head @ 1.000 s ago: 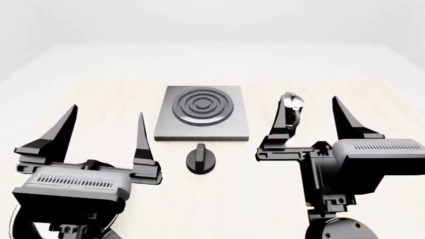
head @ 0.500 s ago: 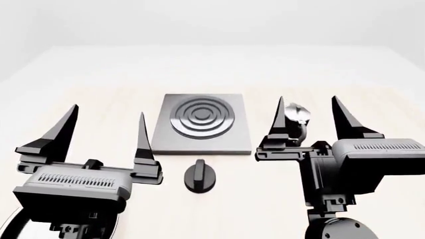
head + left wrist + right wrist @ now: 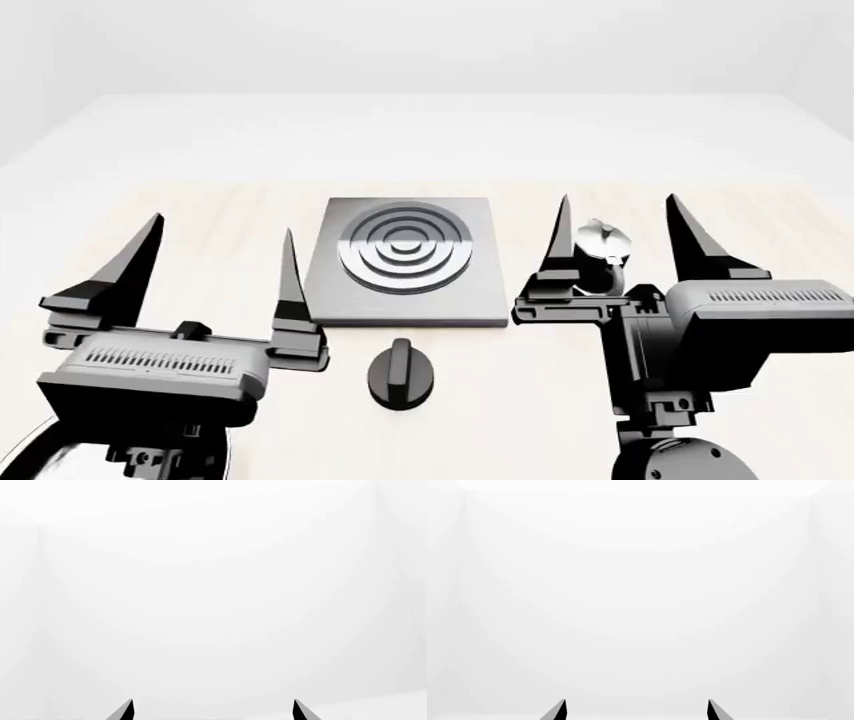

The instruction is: Turn on the stove and put the moka pot on it.

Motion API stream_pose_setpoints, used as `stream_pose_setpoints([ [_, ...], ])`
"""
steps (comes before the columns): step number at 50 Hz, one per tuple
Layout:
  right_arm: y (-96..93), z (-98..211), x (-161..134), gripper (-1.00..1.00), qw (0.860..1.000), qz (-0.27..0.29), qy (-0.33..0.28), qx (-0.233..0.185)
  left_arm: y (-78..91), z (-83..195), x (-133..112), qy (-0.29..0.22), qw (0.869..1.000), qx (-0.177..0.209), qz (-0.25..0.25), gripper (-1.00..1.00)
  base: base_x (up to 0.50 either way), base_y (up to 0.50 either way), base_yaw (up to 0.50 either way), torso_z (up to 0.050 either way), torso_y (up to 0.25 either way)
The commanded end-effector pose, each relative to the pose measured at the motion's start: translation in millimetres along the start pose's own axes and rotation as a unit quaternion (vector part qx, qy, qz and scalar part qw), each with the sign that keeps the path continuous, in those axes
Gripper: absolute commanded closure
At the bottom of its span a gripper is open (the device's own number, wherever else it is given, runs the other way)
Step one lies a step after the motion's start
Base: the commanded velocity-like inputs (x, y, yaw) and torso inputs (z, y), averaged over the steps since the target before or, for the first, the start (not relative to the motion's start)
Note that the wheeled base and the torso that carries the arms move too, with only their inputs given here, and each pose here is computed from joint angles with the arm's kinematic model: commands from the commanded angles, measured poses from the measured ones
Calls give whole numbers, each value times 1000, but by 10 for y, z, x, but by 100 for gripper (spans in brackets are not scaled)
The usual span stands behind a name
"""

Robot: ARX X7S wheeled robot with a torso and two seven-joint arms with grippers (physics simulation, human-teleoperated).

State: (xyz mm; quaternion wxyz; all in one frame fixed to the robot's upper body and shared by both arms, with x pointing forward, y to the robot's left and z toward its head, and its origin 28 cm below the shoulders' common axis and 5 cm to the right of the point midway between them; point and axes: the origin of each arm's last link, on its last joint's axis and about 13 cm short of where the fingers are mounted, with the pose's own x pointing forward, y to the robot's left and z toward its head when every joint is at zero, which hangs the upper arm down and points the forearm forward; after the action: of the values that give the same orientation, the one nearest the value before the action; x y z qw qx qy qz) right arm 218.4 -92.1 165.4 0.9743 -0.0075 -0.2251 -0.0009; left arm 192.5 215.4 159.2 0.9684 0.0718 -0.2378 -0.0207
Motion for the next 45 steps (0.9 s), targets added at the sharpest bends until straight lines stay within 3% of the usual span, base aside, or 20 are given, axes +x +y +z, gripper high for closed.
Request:
stream_pose_setpoints([
  [1, 3, -1, -5, -100, 1000, -1, -4, -4, -24, -25, 14, 9, 1000, -4, -3, -100, 0, 0, 0, 0, 0],
  [5, 9, 2, -5, -100, 1000, 2, -8, -5, -50, -72, 33, 26, 1000, -15, -9, -100, 0, 0, 0, 0, 0],
  [9, 3, 21, 0, -100, 1000, -2, -11, -3, -134, -203, 58, 73, 995, -56, -30, -100, 0, 0, 0, 0, 0],
  [12, 3, 24, -9, -100, 1000, -1, -12, -3, -181, -310, 72, 100, 993, -53, -43, -100, 0, 0, 0, 0, 0],
  [18, -3, 3, -8, -100, 1000, -3, -10, 0, -262, -453, 92, 153, 979, -103, -83, -100, 0, 0, 0, 0, 0],
  [22, 1, 7, -12, -100, 1000, -5, -9, 1, -298, -598, 107, 192, 970, -112, -93, -100, 0, 0, 0, 0, 0],
  [24, 2, -25, -35, -100, 1000, -5, -9, 2, -307, -624, 109, 202, 965, -134, -99, -100, 0, 0, 0, 0, 0],
  [26, 2, -3, -29, -100, 1000, -5, -10, 2, -308, -647, 114, 206, 966, -124, -96, -100, 0, 0, 0, 0, 0],
  [30, 6, 21, -28, -100, 1000, -4, -11, 3, -311, -693, 120, 220, 961, -140, -96, -100, 0, 0, 0, 0, 0],
  [31, 7, 19, -29, -100, 1000, -4, -11, 4, -316, -700, 117, 226, 954, -166, -103, -100, 0, 0, 0, 0, 0],
  [37, 10, -46, -52, -100, 1000, -3, -10, 6, -336, -789, 110, 248, 950, -161, -98, -100, 0, 0, 0, 0, 0],
  [45, 7, -14, -32, -100, 1000, -3, -9, 8, -403, -924, 75, 283, 932, -202, -107, -100, 0, 0, 0, 0, 0],
])
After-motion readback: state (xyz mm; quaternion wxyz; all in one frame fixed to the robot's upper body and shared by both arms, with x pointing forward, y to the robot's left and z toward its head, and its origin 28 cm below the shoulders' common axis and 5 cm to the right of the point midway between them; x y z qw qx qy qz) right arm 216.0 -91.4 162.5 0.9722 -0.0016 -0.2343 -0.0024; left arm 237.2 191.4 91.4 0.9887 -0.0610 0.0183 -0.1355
